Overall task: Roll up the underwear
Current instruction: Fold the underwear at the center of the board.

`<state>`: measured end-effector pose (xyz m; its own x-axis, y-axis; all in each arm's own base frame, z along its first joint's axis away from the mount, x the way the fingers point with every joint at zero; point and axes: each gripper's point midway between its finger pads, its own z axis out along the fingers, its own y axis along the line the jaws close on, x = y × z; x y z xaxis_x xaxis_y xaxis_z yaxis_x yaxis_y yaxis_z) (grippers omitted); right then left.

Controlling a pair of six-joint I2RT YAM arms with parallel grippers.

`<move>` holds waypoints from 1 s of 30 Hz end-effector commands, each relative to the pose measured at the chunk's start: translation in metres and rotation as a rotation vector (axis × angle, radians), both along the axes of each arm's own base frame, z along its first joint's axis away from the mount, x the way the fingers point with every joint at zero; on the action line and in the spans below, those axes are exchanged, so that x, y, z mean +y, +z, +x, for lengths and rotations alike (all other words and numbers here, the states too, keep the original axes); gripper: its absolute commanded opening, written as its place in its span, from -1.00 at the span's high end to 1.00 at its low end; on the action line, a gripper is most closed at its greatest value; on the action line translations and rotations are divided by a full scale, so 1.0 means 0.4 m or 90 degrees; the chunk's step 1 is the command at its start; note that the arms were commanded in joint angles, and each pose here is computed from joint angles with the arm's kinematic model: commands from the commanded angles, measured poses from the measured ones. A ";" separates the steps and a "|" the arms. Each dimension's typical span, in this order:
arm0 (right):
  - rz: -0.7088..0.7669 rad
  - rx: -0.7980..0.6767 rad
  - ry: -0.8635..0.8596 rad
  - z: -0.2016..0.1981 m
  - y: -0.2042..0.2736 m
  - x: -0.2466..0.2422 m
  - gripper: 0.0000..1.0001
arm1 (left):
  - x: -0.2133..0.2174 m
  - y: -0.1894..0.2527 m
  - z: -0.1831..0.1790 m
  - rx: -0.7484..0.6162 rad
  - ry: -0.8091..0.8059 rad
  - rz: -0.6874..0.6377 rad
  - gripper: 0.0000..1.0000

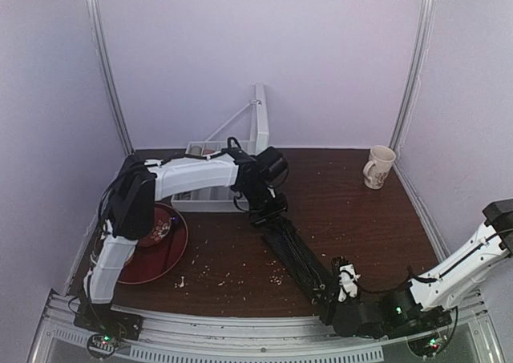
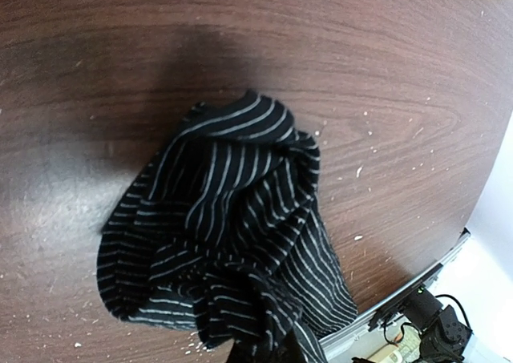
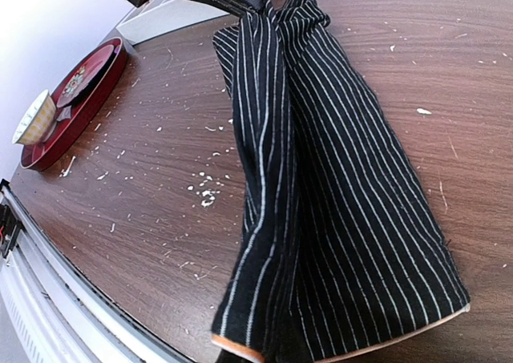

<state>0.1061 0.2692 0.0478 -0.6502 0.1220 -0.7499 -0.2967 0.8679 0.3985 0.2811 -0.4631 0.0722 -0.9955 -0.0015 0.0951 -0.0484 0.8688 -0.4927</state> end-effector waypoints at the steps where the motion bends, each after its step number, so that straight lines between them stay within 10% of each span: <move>1: -0.001 -0.005 -0.022 0.007 -0.009 -0.032 1.00 | -0.030 -0.001 0.050 -0.031 -0.010 -0.031 1.00; 30: -0.072 0.012 -0.124 0.027 -0.044 -0.071 1.00 | -0.068 -0.062 0.086 -0.046 -0.008 -0.045 1.00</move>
